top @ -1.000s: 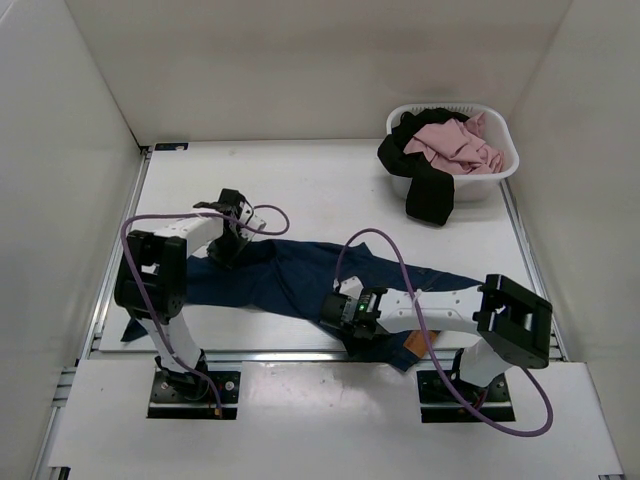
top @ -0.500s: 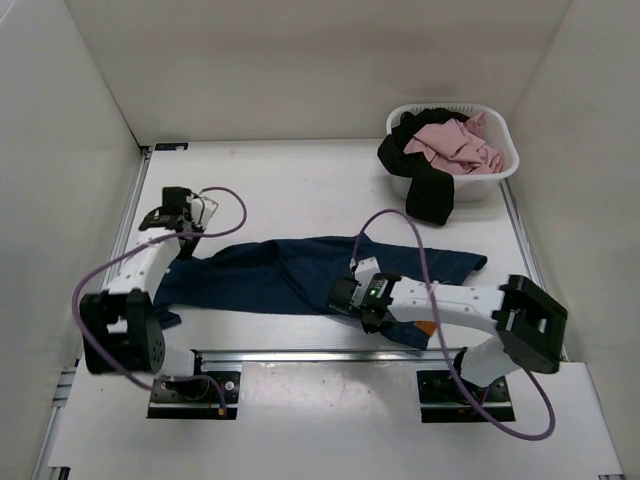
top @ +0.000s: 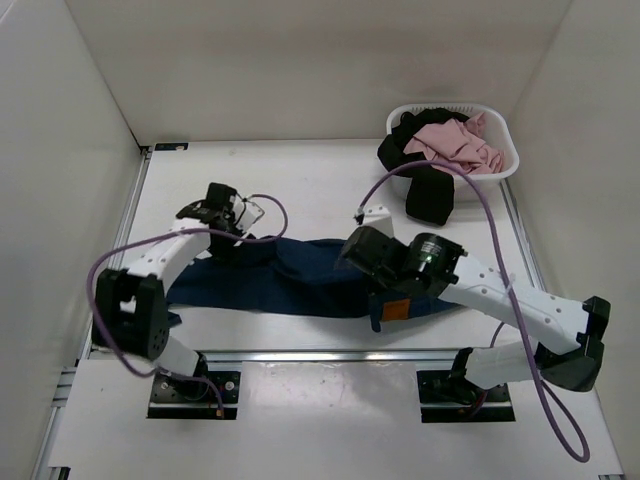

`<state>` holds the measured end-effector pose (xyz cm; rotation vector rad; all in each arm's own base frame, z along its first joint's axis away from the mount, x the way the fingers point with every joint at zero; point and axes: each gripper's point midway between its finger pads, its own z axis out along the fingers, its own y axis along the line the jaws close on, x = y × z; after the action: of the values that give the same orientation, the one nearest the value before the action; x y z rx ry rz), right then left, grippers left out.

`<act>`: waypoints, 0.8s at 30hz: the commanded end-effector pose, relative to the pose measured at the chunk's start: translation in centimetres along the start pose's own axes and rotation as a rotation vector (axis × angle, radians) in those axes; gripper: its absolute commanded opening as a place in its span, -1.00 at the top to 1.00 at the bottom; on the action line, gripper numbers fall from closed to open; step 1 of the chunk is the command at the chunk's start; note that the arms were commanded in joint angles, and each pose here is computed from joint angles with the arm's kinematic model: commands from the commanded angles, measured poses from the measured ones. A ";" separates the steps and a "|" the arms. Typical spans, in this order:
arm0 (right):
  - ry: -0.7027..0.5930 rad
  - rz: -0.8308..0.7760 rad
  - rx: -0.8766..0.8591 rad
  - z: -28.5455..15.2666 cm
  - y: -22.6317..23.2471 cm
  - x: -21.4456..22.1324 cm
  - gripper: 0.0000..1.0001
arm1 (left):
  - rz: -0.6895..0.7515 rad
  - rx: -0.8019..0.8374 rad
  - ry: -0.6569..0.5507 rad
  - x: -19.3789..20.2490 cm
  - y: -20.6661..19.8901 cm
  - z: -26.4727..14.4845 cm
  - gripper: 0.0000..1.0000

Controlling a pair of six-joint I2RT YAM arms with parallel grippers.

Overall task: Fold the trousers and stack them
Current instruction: Flatten the trousers out

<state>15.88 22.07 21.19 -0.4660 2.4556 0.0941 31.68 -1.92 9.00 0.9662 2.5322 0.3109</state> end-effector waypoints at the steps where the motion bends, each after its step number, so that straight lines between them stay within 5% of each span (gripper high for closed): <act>1: -0.082 0.018 0.059 -2.7 -3.3 -2.7 1.00 | -0.019 0.017 -0.045 -3.4 -0.3 1.6 -0.85; 7: -0.141 0.097 0.081 -3.4 -5.6 -4.4 1.00 | 0.019 0.133 0.017 -4.2 -3.4 5.8 -0.87; 9: -0.155 0.108 0.094 -3.6 -6.0 -4.8 1.00 | 0.030 0.155 0.031 -4.0 -4.2 6.4 -0.66; 10: -0.164 0.114 0.089 -3.8 -6.0 -5.2 1.00 | 0.032 0.160 0.041 -3.8 -4.3 6.7 0.18; 11: -0.169 0.121 0.110 -4.0 -6.6 -5.3 1.00 | 0.025 0.152 0.059 -3.5 -4.3 7.0 0.71; 15: -0.186 0.160 0.116 -5.6 -7.4 -5.7 1.00 | 0.002 0.027 0.057 -2.9 -1.7 4.6 0.72; 24: -0.152 0.220 -0.206 -12.2 -2.6 -5.5 1.00 | 0.057 -0.131 -0.080 -0.5 3.3 -12.5 0.72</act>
<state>14.93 18.91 30.94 -0.3006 2.3886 0.3060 30.92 -2.29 17.22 0.9526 2.4085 0.3792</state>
